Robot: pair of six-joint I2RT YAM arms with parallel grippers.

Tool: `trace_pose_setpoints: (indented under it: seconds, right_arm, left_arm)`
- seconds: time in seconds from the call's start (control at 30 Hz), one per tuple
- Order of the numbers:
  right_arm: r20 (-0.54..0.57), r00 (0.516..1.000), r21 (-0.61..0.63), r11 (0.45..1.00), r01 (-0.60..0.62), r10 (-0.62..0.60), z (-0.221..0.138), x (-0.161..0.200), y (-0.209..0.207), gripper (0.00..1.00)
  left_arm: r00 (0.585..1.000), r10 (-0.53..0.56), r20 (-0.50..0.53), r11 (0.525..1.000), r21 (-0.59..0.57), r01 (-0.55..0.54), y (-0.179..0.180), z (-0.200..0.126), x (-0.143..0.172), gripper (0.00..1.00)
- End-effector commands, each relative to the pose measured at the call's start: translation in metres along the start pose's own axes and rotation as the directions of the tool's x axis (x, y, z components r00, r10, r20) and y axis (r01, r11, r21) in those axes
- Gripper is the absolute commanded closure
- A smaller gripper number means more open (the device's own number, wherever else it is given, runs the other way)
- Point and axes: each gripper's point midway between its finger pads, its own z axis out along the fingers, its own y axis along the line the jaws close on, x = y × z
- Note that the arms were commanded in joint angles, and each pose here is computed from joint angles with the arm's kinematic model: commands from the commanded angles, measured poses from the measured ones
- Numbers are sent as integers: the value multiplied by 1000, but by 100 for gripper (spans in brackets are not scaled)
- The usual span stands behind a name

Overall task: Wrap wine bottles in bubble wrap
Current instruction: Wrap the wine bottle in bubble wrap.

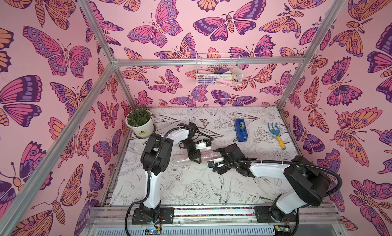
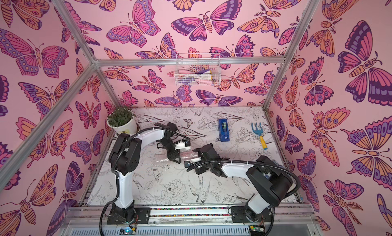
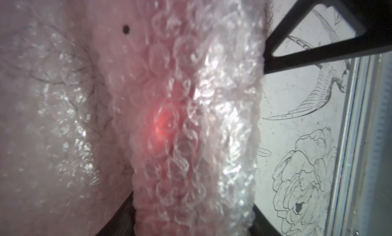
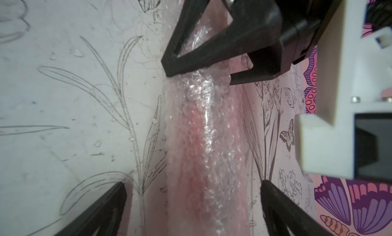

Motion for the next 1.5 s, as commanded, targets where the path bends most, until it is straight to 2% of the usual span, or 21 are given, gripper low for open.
trace_pose_setpoints:
  seconds: [0.0, 0.07, 0.17, 0.27, 0.37, 0.47, 0.57, 0.63, 0.73, 0.8, 0.93, 1.03, 1.1, 1.17, 1.23, 1.3, 1.4, 1.47]
  right_arm:
    - [-26, 999, 117, 992, 41, -38, 11, -6, -33, 1]
    - [-69, 996, 81, 995, 60, -54, 18, 2, -29, 1]
    - [-68, 996, 9, 998, 59, -58, 24, 4, -19, 1]
    - [-90, 995, -81, 996, 39, -46, 30, 8, -7, 8]
    - [-117, 992, -166, 986, 18, -38, 31, 14, 8, 14]
    - [-143, 989, -257, 966, 0, -38, 29, 18, 24, 20]
    - [-183, 982, -325, 945, -23, -39, 27, 25, 35, 32]
    - [-212, 977, -354, 934, -42, -36, 27, 29, 39, 34]
    - [-232, 972, -387, 920, -65, -29, 25, 34, 46, 38]
    - [-238, 971, -410, 907, -95, -6, 23, 35, 49, 46]
    - [-253, 967, -451, 880, -149, 34, 17, 35, 48, 61]
    - [-267, 958, -492, 840, -227, 102, 10, 32, 46, 66]
    - [-293, 947, -537, 797, -274, 129, 5, 31, 46, 67]
    - [-329, 934, -589, 743, -317, 138, 1, 30, 49, 68]
    - [-381, 908, -618, 682, -391, 176, -3, 29, 48, 68]
    - [-415, 883, -659, 596, -458, 220, -10, 24, 46, 67]
    - [-460, 843, -690, 485, -537, 279, -16, 18, 42, 67]
    - [-491, 819, -707, 413, -573, 295, -20, 16, 42, 67]
  left_arm:
    - [981, -113, -159, 972, 189, 142, -29, 23, 40, 48]
    - [977, -119, -176, 969, 192, 153, -25, 23, 41, 47]
    - [973, -126, -196, 966, 198, 165, -20, 24, 41, 44]
    - [973, -116, -198, 969, 191, 155, -17, 23, 41, 34]
    - [975, -118, -191, 971, 184, 154, -13, 21, 40, 30]
    - [980, -118, -162, 976, 164, 145, -7, 17, 36, 21]
    - [988, -118, -103, 986, 105, 129, 3, 7, 28, 14]
    - [993, -107, -42, 993, 41, 109, 11, -7, 18, 9]
    - [993, -88, 84, 992, -86, 95, 23, -39, 2, 4]
    - [983, -68, 168, 975, -197, 101, 31, -68, -5, 0]
    - [961, 12, 275, 900, -423, 110, 34, -110, -8, 0]
    - [942, 109, 319, 780, -614, 118, 33, -131, -1, 0]
    - [934, 172, 315, 672, -731, 123, 30, -143, 6, 0]
    - [941, 230, 247, 613, -788, 58, 18, -139, 13, 0]
    - [943, 284, 174, 585, -811, -26, 3, -127, 20, 0]
    - [930, 343, 130, 541, -837, -82, -11, -123, 22, 0]
    - [899, 421, 119, 524, -841, -134, -33, -109, 15, 0]
    - [887, 456, 77, 488, -855, -177, -38, -98, 11, 1]
